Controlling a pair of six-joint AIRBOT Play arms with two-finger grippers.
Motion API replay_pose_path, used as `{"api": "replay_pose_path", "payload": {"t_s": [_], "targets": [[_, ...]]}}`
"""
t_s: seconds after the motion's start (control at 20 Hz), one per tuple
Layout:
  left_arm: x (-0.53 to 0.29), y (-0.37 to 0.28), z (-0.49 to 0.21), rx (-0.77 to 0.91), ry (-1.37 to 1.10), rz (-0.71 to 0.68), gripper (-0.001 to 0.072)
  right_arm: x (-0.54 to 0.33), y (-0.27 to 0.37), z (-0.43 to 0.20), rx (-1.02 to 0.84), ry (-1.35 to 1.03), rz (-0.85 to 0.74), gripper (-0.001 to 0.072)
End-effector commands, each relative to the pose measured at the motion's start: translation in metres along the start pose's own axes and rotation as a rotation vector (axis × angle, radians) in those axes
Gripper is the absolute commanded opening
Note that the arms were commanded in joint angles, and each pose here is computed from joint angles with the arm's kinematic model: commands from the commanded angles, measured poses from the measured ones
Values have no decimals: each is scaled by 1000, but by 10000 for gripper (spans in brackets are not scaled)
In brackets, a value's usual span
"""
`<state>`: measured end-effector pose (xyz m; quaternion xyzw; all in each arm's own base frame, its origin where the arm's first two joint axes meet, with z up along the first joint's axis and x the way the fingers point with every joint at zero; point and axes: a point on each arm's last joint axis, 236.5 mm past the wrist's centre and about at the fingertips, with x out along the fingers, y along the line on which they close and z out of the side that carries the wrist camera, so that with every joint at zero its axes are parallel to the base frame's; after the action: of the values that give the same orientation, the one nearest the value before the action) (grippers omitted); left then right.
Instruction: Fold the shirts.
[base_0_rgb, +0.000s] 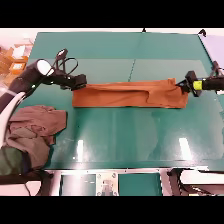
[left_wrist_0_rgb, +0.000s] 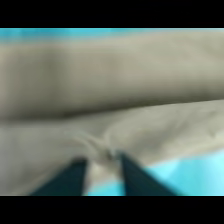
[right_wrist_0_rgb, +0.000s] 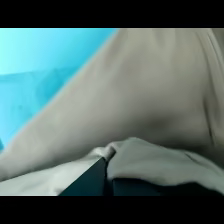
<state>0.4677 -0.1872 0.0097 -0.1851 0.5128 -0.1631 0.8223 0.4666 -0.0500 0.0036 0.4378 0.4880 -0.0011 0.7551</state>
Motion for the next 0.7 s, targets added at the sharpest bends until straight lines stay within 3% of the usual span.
{"api": "replay_pose_path", "payload": {"t_s": [0.0,0.05,0.1,0.3,0.4,0.65], "targets": [[44,18,36,0,-60,22,376,56,-2,41,46,-3,42,215],[40,23,47,-6,-85,26,377,60,-5,51,47,0,48,397],[31,29,57,-12,-98,29,377,54,-5,64,19,-4,57,496],[-21,64,63,-66,23,49,377,-2,-30,79,-260,45,19,553],[-31,75,48,-90,102,55,377,-10,-72,69,-234,115,-54,603],[-29,67,37,-82,144,43,377,12,-114,36,-220,297,-10,603]]}}
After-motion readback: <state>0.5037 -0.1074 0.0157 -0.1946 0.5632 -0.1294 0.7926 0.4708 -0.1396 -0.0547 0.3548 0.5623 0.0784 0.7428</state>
